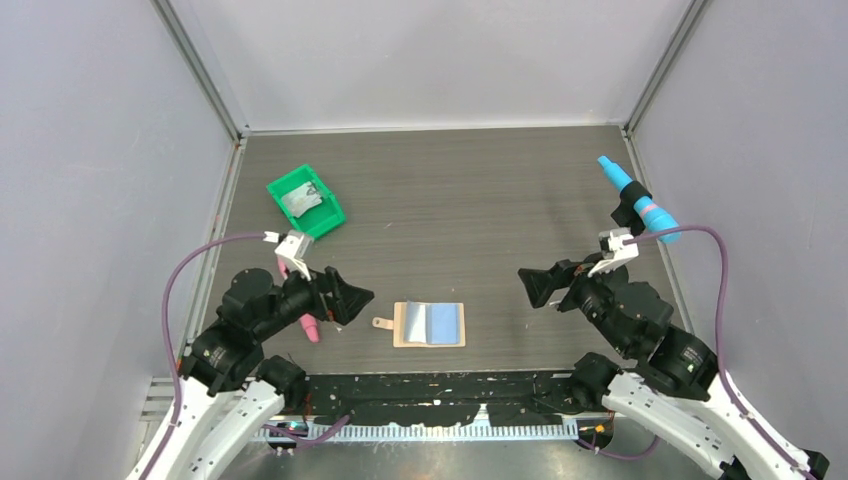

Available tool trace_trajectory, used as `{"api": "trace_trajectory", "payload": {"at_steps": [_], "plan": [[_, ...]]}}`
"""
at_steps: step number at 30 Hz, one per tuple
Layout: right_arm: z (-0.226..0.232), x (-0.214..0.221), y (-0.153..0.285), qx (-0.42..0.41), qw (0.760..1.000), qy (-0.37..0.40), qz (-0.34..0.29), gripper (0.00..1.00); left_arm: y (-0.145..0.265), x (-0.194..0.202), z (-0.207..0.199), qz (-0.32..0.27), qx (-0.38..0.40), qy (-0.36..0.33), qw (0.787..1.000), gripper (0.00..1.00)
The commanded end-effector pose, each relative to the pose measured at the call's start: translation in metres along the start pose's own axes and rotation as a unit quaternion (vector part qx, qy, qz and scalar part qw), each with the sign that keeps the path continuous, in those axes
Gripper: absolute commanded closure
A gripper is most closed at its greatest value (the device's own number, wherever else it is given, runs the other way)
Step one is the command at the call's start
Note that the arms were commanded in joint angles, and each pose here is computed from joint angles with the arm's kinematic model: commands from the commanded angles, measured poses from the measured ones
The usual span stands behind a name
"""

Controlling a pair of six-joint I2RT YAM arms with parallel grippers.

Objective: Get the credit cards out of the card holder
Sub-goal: Reset both arms

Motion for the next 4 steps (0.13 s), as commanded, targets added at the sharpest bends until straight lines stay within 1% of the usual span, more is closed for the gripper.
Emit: {"api": "trace_trajectory", "payload": {"at_steps": [1, 4], "plan": [[0.0049, -0.0144, 0.0042, -0.004, 1.000, -0.012, -0.023, 0.05, -0.0001, -0.0017, -0.0046, 0.000, 0.016, -0.006, 1.000, 0.00], [0.0043, -0.0131, 0.0038, -0.002, 1.000, -0.013, -0.020, 0.05, 0.0000, -0.0015, -0.0050, -0.001, 0.018, -0.006, 1.000, 0.00]]}}
Point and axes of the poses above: each gripper's point midway between its finger pads, its own y axis back along the fingers, its own z axis along the line the jaws close on, x = y × z, the point moved 3 cm from there along y, back along the fingers, and after that the axes turned 9 degrees about -y, right-handed, at the moved point
